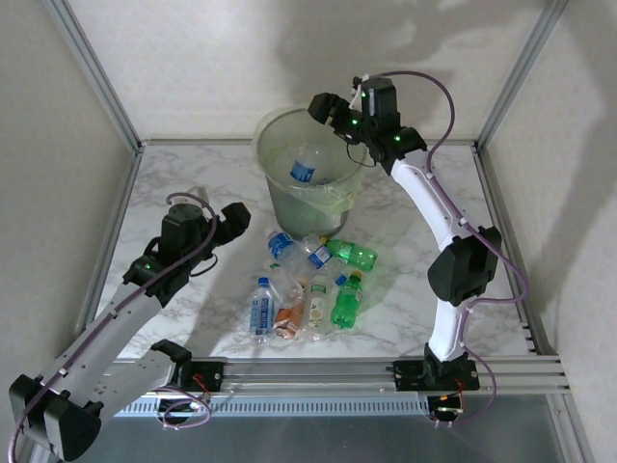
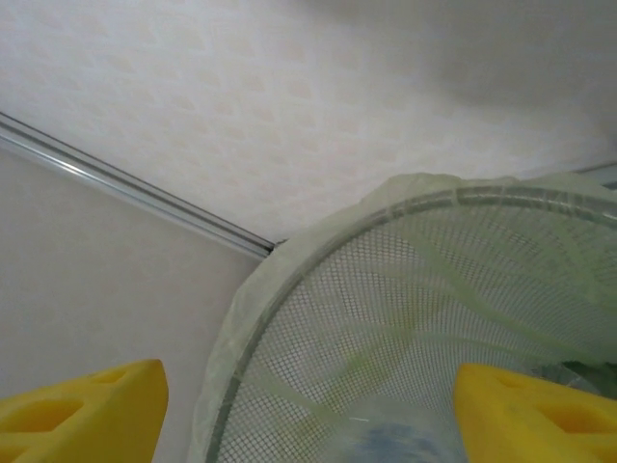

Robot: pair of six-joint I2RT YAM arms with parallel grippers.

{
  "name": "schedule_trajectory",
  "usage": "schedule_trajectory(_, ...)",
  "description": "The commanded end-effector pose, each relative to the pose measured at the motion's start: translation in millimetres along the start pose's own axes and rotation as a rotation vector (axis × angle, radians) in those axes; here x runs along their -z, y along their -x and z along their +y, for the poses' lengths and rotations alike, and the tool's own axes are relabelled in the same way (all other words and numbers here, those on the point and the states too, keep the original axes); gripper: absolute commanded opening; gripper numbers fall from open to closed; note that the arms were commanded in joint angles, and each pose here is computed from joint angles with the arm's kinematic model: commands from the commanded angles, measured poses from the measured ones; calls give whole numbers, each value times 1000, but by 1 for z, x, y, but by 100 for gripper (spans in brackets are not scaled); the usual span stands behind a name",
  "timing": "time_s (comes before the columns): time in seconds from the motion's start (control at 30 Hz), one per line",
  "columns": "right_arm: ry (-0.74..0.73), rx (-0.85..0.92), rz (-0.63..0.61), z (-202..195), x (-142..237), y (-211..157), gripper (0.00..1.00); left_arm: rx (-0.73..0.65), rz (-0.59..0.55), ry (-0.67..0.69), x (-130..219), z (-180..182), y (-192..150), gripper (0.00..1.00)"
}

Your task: Put the plastic bottles in the bin

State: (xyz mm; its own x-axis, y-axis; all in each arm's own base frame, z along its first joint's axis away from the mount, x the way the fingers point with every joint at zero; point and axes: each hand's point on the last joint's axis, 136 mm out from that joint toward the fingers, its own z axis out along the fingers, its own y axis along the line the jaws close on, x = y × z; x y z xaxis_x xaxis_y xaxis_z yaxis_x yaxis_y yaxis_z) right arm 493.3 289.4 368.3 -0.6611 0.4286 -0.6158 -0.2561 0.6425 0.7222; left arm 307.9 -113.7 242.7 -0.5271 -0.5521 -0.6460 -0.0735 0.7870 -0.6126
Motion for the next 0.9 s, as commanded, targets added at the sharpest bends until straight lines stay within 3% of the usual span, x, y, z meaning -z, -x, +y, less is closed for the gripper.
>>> schedule_trajectory(0.0,31,27,-53,20,14,22,78,10,17,37,-3,12,-6,86)
schedule_trajectory(0.23,14,97,-101,36,48,27,79,16,32,53,-8,18,-13,82)
schedule_trajectory(0.47,-117,213,-126,27,105,-5,79,36,38,68,-15,25,-20,80)
schedule_trajectory(0.63,-247,242,-95,-11,152,-54,79,53,23,101,-20,33,-19,78)
schedule_trajectory(0.87,-429,117,13,-99,203,-139,80,90,4,97,-25,35,-19,76)
